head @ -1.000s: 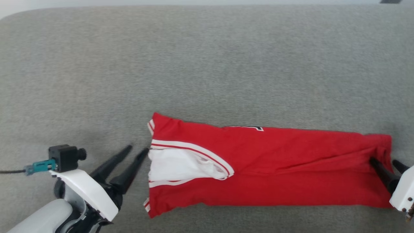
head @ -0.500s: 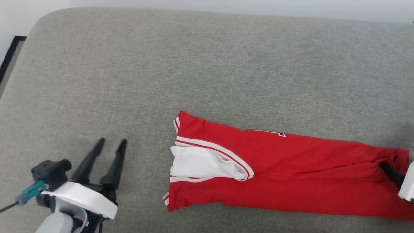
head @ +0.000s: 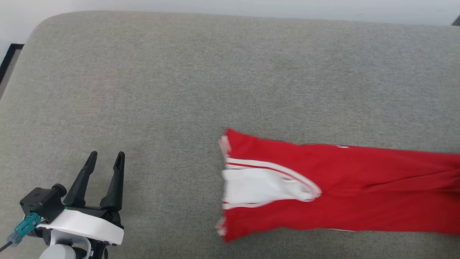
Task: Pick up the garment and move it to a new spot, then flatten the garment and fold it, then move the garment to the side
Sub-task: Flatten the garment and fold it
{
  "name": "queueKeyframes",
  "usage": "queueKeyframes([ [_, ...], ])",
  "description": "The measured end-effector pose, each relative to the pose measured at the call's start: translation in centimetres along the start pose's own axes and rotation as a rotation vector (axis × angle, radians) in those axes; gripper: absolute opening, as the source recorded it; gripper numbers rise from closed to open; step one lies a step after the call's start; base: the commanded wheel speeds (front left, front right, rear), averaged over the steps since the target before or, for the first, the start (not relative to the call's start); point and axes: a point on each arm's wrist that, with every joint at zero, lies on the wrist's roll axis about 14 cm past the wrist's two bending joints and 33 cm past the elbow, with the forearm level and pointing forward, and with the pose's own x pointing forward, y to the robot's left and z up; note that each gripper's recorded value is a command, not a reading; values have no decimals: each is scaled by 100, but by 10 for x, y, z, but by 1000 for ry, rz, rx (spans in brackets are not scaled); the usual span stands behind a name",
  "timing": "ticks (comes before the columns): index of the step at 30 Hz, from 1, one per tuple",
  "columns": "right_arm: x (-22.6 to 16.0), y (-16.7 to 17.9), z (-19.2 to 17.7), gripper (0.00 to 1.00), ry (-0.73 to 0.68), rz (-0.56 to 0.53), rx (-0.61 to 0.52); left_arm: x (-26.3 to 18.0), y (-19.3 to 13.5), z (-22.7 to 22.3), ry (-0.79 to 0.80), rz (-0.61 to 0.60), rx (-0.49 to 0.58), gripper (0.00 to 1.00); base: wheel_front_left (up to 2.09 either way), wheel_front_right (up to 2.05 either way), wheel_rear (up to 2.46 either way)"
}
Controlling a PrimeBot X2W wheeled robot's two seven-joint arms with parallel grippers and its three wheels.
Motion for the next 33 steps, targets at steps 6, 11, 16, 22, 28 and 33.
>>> queueKeyframes([
  [6, -29, -52, 33, 0, -117, -128, 49, 3, -9, -2, 4, -31, 0, 100, 0, 0, 0],
  [11, -55, -82, 53, 0, -191, -225, 35, 5, -13, 2, -7, -46, 7, 100, 0, 0, 0],
  [16, -59, -62, 54, 0, -201, -168, 18, 3, -13, 3, -10, -45, 13, 100, 0, 0, 0],
  [22, -51, -6, 36, 0, -123, -14, -76, 2, -17, 5, -19, -56, 15, 100, 0, 0, 0],
  [28, -52, 53, 18, 0, -63, 124, -242, -5, -21, 5, -22, -61, 8, 100, 0, 0, 0],
  [33, -62, 128, -2, 0, -28, 319, -411, -18, -18, 9, -39, -35, -8, 100, 0, 0, 0],
])
